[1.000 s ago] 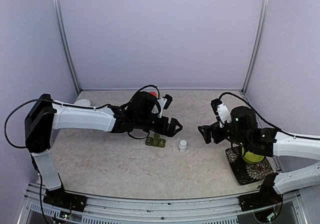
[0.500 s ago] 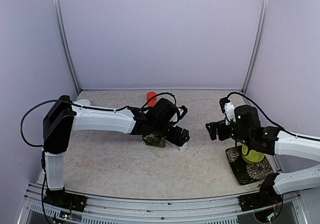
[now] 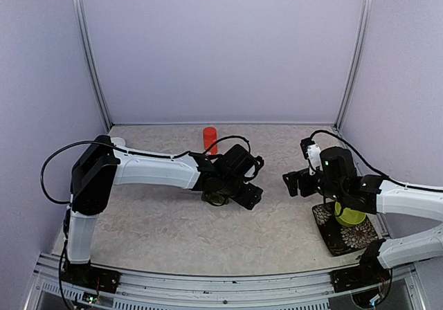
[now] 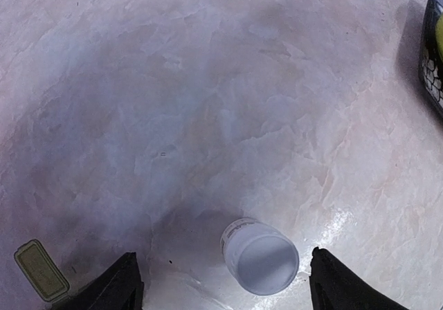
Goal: Sort the pills into containers
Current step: Pick up the pill bottle from the center of the board.
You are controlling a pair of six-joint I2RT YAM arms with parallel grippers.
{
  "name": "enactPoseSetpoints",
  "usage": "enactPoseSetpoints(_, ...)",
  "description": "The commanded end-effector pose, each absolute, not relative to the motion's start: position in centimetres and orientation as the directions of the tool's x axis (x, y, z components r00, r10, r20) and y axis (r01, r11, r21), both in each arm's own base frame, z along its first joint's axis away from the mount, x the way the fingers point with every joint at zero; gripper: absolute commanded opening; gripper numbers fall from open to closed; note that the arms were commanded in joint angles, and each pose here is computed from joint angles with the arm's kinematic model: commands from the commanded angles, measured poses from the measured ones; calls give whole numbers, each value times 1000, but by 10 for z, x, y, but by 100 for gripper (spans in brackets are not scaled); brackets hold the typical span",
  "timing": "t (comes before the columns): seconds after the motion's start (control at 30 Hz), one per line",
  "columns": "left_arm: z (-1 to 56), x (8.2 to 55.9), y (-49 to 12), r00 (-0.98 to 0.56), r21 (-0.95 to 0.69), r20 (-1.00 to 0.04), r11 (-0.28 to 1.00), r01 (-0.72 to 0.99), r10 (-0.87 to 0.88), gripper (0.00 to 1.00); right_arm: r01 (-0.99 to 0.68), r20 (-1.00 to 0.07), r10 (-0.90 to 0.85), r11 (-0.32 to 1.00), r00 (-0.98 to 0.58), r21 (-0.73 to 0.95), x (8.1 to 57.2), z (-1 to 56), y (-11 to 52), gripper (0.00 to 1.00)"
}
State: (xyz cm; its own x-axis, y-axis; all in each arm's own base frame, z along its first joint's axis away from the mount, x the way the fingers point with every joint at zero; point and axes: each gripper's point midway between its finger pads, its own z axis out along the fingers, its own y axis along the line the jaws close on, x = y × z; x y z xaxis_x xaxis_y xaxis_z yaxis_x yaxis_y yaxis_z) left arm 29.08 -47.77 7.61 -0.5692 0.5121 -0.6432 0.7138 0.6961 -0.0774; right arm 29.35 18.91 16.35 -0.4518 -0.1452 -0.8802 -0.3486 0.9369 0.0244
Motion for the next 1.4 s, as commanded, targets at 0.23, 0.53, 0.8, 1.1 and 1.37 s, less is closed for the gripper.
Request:
enactPoseSetpoints(0.23,56,290,-486,-559,-49,-621,684,728,550,74,-351,-880,-137,936,-454,35,299,161,193,100)
enactPoseSetpoints(0.53,56,289,-490,-557,-64,-625,676,735,547,52,-352,-871,-148,936,-468,30,299,153,194,100)
enactPoseSetpoints(0.8,57,290,-491,-550,-63,-634,672,738,544,49,-365,-863,-154,930,-481,37,299,147,199,100)
enactPoseSetpoints(1.1,61,295,-494,-545,-66,-657,680,730,522,51,-371,-858,-158,928,-489,41,299,142,200,100)
enactPoseSetpoints(1.37,59,301,-492,-554,-81,-662,687,723,505,45,-375,-856,-164,926,-491,38,300,141,202,100)
